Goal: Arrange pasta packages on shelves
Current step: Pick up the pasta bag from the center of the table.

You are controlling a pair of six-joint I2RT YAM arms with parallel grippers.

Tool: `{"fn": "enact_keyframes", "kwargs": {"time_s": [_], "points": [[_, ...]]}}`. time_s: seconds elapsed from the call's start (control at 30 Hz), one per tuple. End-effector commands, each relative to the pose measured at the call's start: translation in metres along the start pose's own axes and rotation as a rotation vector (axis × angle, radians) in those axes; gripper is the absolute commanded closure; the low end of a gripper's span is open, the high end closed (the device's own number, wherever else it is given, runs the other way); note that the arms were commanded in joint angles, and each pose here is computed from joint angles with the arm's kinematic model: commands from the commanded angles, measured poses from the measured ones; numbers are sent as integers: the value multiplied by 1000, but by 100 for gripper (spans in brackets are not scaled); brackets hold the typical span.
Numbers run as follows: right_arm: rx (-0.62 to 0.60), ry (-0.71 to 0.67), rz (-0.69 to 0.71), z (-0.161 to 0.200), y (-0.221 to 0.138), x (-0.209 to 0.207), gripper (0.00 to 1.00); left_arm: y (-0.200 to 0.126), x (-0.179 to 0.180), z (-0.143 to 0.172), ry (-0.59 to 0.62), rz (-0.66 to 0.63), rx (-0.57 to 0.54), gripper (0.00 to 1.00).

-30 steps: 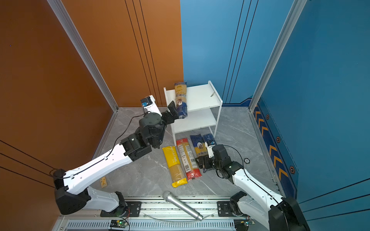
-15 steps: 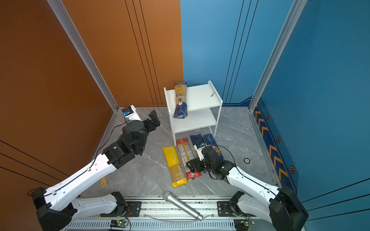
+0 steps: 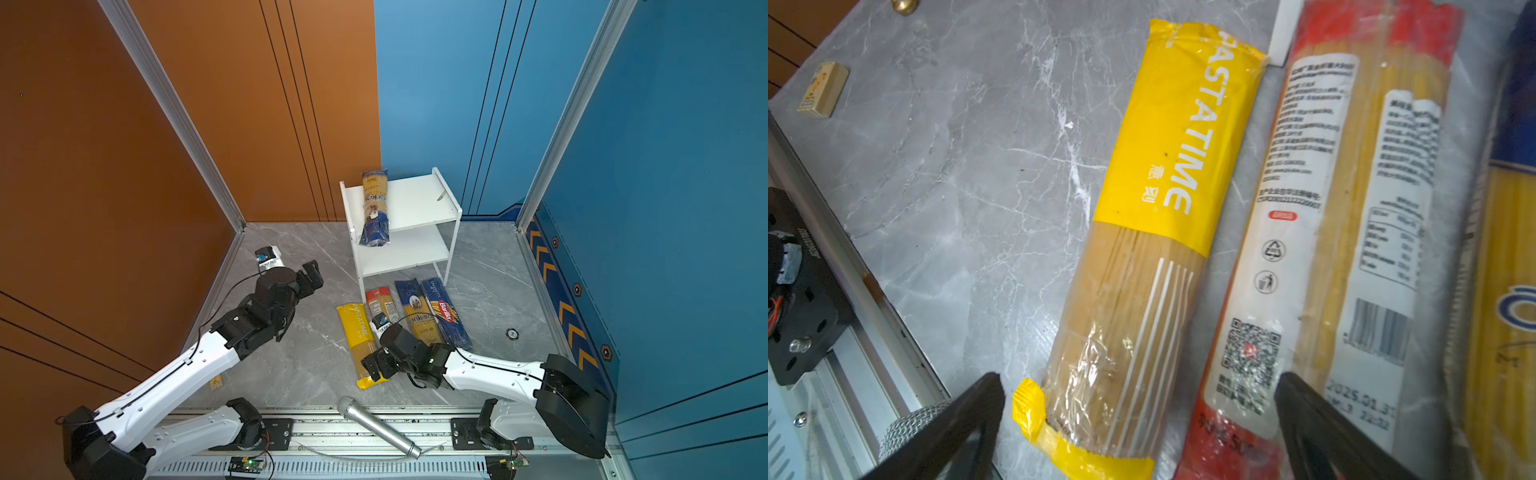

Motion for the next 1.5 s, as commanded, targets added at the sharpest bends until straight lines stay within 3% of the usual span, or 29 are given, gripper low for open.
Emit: {"fn": "enact_keyframes", "kwargs": {"time_s": [0.0, 0.5, 1.27, 1.47], "points": [[-54, 6, 50, -11, 4, 12, 0, -1, 8, 8, -18, 13, 30, 2], [31, -2, 145, 0, 43, 24, 0, 2, 29, 24, -45, -5, 78, 2], [175, -87, 317, 49, 65, 7, 7, 10, 29, 25, -42, -17, 109, 2], [179, -94, 330, 51, 66, 5, 16, 13, 28, 26, -39, -20, 119, 2]]}}
Point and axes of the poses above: each gripper's point midway between its finger pads, its own y axis out along the fingers, its own x axis along the line the jaws close on, z = x × y, the point moved 9 cm from there along -y, back along the fingers, and after that the axes turned 15 degrees about y, right-handed, at the moved point
